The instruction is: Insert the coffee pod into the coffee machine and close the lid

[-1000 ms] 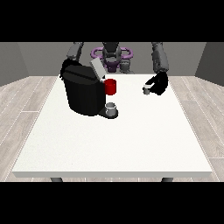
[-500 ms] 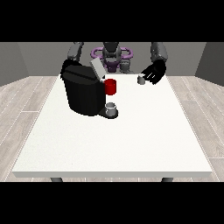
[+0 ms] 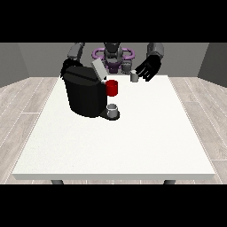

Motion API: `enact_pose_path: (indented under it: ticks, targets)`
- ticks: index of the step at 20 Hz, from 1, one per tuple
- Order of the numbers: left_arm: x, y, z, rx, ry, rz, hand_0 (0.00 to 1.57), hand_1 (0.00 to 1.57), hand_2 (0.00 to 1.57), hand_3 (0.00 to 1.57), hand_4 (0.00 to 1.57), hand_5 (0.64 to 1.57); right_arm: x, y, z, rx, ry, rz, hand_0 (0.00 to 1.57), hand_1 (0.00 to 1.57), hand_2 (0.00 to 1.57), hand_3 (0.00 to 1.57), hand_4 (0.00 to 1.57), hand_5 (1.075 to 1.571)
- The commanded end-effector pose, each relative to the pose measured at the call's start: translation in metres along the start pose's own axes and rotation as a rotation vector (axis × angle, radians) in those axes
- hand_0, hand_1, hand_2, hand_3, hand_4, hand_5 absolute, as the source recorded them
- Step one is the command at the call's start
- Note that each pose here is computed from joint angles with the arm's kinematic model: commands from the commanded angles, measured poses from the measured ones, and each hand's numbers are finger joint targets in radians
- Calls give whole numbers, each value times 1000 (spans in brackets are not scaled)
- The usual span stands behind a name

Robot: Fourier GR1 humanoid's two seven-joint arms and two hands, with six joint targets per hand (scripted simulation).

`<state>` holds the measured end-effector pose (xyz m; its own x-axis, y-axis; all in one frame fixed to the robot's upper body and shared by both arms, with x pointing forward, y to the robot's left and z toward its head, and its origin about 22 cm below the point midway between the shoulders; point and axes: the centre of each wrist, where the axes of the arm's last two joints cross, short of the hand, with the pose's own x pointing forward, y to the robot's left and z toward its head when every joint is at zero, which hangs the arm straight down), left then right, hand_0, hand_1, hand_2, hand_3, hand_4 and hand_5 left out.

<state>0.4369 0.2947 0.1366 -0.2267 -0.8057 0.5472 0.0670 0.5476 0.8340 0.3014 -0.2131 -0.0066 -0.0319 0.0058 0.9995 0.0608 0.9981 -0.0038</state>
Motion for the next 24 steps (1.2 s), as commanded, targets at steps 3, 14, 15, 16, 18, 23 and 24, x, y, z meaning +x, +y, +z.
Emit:
enact_pose_path:
  ticks: [3, 14, 15, 16, 18, 23, 24]
  targets:
    - [33, 46, -18, 100, 8, 14, 1248, 1248, 1292, 1237, 515, 1571, 27, 11, -18, 26, -89, -14, 0, 0, 0, 0, 489, 1571]
    - [49, 65, -25, 125, -34, 10, 1282, 1282, 1329, 1263, 517, 1571, 35, 11, -12, 49, -66, 5, 0, 0, 0, 0, 509, 1571]
    - [56, 62, -29, 126, -16, -22, 1262, 1262, 1313, 1244, 507, 1571, 33, 7, -11, 22, -91, 2, 0, 0, 0, 0, 514, 1571]
    - [60, 72, -29, 111, -31, -28, 1281, 1281, 1306, 1226, 501, 1571, 31, 17, -9, 45, -97, 8, 0, 0, 0, 0, 502, 1571]
    - [66, 66, -34, 135, -10, -13, 1265, 1265, 1297, 1236, 485, 1571, 55, 12, -22, 34, -114, 43, 0, 0, 0, 0, 541, 1571]
    - [69, 55, -36, 59, -36, 5, 1292, 1292, 1315, 1222, 498, 1571, 25, 6, -9, -18, -102, 27, 0, 0, 0, 0, 480, 1571]
    - [83, 63, -41, 95, -17, 4, 1283, 1283, 1314, 1222, 504, 1571, 50, 0, -26, 8, -124, 12, 0, 0, 0, 0, 526, 1571]
